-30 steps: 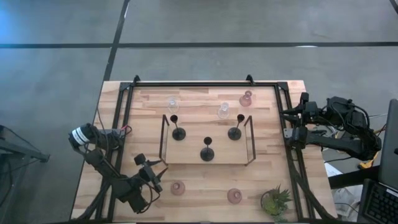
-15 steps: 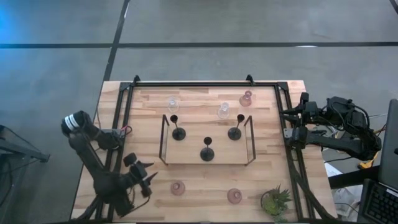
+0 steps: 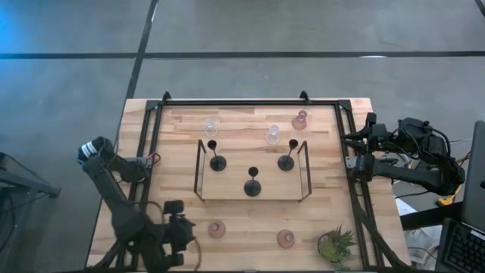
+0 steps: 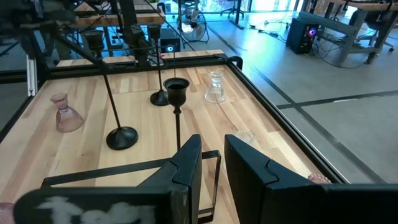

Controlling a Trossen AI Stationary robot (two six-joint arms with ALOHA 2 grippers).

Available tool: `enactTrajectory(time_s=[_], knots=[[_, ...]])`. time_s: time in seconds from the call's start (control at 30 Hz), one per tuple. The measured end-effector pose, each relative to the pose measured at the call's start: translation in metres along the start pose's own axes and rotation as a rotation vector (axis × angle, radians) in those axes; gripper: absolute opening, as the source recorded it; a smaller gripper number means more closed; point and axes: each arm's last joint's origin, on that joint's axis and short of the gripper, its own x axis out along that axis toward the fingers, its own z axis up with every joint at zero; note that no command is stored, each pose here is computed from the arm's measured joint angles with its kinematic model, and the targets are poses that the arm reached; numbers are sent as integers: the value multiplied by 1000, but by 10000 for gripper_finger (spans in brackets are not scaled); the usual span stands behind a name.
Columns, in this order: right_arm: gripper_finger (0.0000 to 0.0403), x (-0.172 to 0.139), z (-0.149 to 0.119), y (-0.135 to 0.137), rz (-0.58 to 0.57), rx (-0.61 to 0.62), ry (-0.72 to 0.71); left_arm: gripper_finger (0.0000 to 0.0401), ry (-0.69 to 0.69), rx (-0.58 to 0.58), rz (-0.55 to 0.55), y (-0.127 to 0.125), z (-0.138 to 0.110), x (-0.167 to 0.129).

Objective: Pick & Place candle stick holders
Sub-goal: Put the bottom left pink glass candle holder on the shelf

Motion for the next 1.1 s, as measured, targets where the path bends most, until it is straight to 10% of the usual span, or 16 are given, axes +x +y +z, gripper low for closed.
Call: enactTrajectory(time_s=[1.1], knots=[[63,0,0,0,0,0,0,174,191,120,-51,-2,18,107]])
